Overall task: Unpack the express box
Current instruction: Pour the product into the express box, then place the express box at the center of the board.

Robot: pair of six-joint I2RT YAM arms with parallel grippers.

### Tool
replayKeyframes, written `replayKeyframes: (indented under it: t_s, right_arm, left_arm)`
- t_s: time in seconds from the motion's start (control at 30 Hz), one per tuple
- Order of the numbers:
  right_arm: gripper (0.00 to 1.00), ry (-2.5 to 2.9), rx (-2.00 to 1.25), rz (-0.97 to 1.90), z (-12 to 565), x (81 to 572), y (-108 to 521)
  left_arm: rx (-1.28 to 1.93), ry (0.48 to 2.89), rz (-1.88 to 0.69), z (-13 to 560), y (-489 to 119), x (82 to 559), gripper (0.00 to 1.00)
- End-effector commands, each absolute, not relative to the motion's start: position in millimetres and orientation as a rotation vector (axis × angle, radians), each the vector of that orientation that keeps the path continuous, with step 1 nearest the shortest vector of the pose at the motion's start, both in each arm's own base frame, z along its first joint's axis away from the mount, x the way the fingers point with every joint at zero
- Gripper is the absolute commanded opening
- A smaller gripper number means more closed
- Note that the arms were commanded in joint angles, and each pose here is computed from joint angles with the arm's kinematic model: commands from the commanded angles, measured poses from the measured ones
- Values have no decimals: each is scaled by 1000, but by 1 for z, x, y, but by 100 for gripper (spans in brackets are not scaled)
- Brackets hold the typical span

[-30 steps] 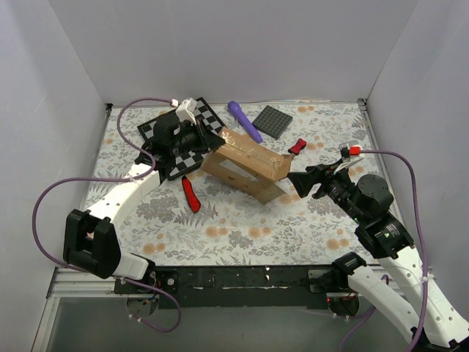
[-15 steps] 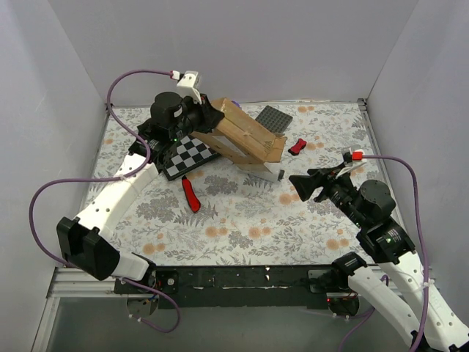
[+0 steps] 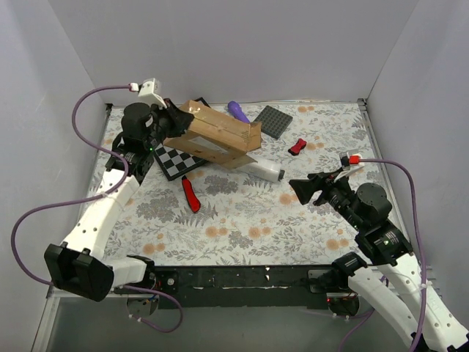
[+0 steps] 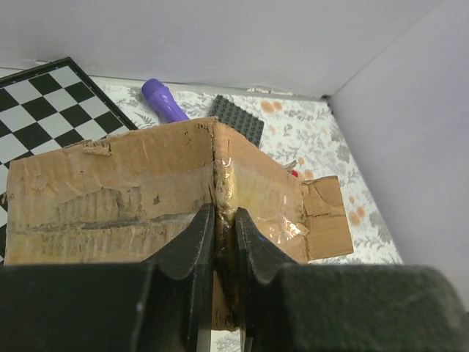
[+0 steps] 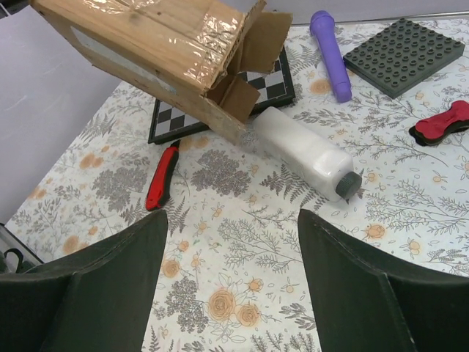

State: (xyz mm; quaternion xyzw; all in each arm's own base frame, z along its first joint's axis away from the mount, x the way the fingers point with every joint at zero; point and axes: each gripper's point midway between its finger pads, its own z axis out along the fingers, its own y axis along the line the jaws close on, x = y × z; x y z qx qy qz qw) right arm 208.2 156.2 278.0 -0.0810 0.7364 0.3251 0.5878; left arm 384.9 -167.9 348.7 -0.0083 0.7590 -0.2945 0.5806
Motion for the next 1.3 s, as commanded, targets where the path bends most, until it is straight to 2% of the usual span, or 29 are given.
replayKeyframes:
  t_s: [0.0, 0.07, 0.2, 0.3, 0.33, 0.5, 0.8, 0.97, 1.1, 1.2, 1.27]
  right_arm:
    - [80, 1672, -199, 767, 289, 209, 158]
    - [80, 1675, -203, 770, 288, 209, 159]
    - [80, 1690, -203, 771, 281, 208, 159]
    - [80, 1706, -202, 773, 275, 208, 160]
    - [80, 1714, -202, 771, 273, 207, 159]
    - [80, 1741, -201, 755, 260, 203, 155]
    - [80, 1774, -195, 728, 240, 194, 147]
    - [80, 1786, -201, 718, 236, 193, 145]
    - [80, 1779, -144, 683, 241, 199, 138]
    - [95, 1723, -111, 717, 259, 201, 139]
    - [98, 1664, -83, 748, 275, 198, 138]
  left_arm:
    - [-103, 1619, -875, 397, -166, 370, 0]
    - [-141, 1597, -941, 403, -166, 370, 0]
    - [-247, 1485, -1234, 427, -168, 370, 0]
    - [-266, 1421, -1390, 431, -169, 367, 0]
    - [-323, 1441, -1430, 417, -169, 370, 0]
    - [-357, 1423, -1415, 391, -156, 369, 0]
    - [-431, 1527, -1405, 328, -151, 347, 0]
    - [-276, 1524, -1586, 329, -171, 305, 0]
    - [-288, 1499, -1750, 328, -175, 278, 0]
    - [-323, 1408, -1812, 338, -171, 271, 0]
    - [-366, 1396, -1863, 336, -170, 271, 0]
